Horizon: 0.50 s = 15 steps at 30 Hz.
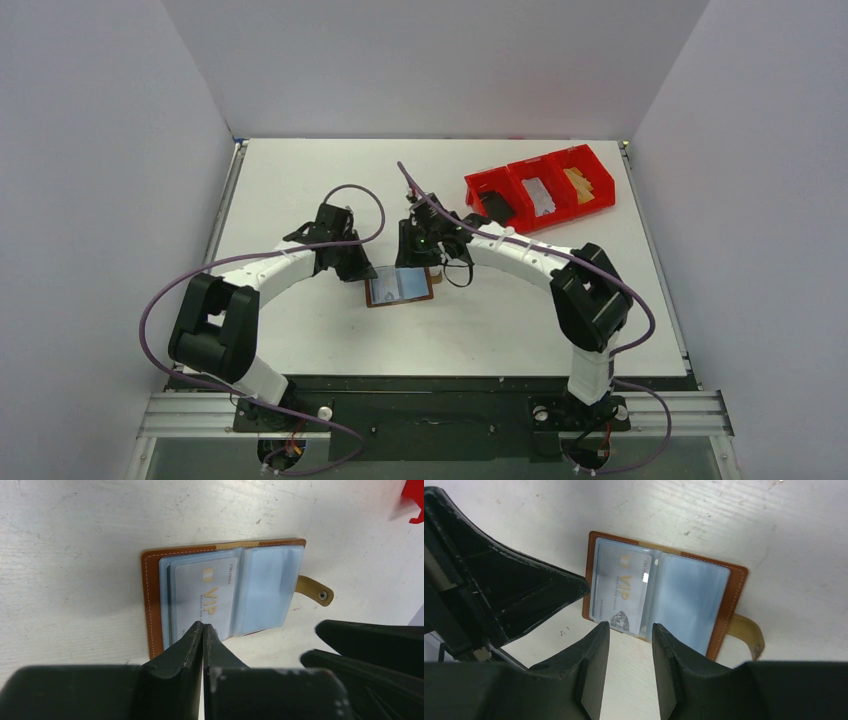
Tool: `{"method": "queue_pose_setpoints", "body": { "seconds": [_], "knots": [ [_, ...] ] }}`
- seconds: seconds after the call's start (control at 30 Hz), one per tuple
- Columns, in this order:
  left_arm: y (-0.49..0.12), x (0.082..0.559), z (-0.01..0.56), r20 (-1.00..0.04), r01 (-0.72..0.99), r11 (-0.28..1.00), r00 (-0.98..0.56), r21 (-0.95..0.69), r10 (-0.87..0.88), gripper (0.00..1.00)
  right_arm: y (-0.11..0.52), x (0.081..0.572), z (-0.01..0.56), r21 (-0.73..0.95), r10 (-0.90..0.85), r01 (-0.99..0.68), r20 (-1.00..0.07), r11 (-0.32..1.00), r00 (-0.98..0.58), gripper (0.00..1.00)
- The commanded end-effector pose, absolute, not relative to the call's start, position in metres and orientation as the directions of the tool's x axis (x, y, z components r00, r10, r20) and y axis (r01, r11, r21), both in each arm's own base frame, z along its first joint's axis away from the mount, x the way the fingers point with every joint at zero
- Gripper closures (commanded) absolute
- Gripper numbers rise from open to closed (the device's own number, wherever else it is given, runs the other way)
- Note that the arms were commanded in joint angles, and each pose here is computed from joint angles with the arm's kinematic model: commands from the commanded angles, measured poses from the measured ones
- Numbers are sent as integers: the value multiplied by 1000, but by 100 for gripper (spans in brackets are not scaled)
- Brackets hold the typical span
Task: Take the credit cards out of the card holder
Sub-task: Remove the credit card from the card holder.
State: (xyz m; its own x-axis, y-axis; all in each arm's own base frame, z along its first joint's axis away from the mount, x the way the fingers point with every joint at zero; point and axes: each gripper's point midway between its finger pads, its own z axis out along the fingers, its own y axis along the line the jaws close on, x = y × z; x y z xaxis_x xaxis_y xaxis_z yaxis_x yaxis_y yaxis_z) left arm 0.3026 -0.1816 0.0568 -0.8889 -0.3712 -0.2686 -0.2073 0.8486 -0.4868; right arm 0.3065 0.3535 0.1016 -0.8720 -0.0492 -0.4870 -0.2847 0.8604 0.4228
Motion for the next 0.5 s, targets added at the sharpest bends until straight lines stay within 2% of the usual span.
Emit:
{"method": "queue_pose_setpoints", "body": {
  "seconds": [0.0,0.47],
  "knots": [
    [-177,306,58,-299,-206,854,-876,-479,-378,100,378,307,90,472,-65,-299,-450,829,-891,67],
    [-169,303,33,-270,-253,868,-880,-428,-390,100,394,302,58,498,-80,-283,-390,820,-917,73]
  ]
}}
